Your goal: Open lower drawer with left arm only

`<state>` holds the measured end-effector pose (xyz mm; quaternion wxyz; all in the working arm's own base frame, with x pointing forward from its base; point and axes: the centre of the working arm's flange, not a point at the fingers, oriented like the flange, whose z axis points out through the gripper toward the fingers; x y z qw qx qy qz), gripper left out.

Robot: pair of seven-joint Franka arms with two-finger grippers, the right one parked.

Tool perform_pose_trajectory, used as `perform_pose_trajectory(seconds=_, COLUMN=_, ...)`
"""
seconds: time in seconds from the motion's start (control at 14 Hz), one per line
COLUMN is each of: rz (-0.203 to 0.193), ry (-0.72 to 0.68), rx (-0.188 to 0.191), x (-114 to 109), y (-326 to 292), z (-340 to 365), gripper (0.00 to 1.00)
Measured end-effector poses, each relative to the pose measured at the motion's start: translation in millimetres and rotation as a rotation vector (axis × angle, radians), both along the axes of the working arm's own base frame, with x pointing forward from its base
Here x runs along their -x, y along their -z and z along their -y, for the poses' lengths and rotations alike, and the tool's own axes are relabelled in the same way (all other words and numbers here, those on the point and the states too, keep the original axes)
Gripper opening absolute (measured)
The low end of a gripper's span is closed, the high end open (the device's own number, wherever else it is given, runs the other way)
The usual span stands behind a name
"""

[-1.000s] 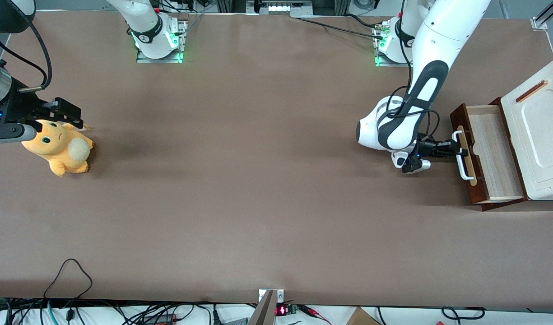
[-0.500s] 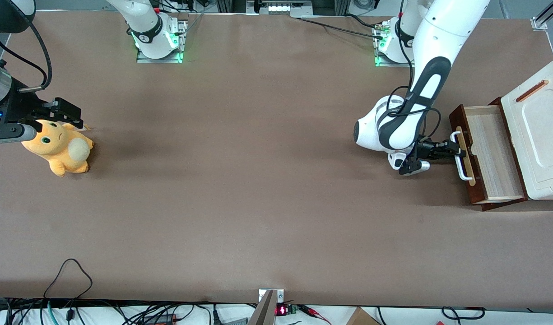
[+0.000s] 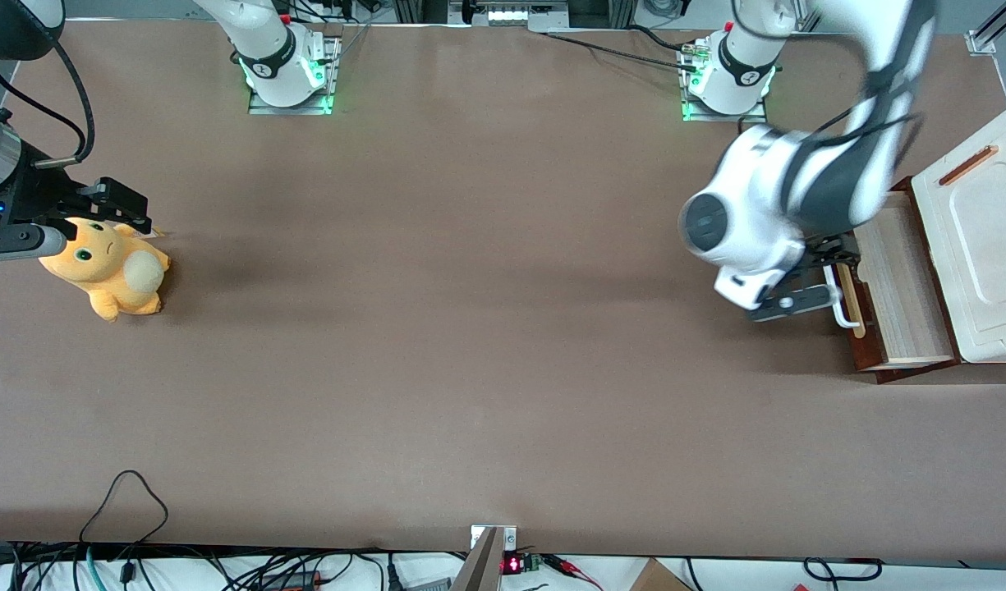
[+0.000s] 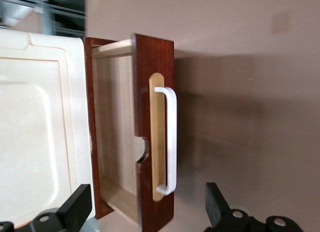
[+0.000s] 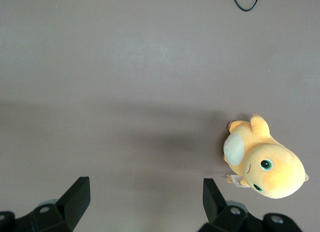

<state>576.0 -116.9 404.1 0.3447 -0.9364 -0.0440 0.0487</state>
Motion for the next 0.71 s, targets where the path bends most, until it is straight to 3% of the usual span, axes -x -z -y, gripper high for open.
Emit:
perform_pose_trajectory(seconds=0.14, rz=-0.004, ry=0.005, rx=0.203, x=-1.8, y=-68.2, z=-26.3, gripper=1.0)
perform_pose_trajectory(seconds=0.36, rz=0.022, ry=-0.007, rx=0.516, x=10.8, y=-138.3, z=-74.7, gripper=1.0)
perform_pose_trajectory(seconds=0.43, rz=0.032, ry=-0.009, rx=0.602, x=15.3, y=-150.8, z=-92.1, gripper=1.0)
perform_pose_trajectory(seconds=0.5, rz=0.043, ry=-0.005, rx=0.655, x=18.8, y=-160.0, z=-107.2, gripper=1.0)
perform_pose_trajectory(seconds=0.57, rz=0.051, ry=0.008, rx=0.683, x=21.9, y=-167.4, z=-117.5, gripper=1.0)
perform_pose_trajectory(seconds=0.71, rz=0.066, ry=0.035, rx=0.699, x=27.3, y=-179.8, z=-122.2, gripper=1.0)
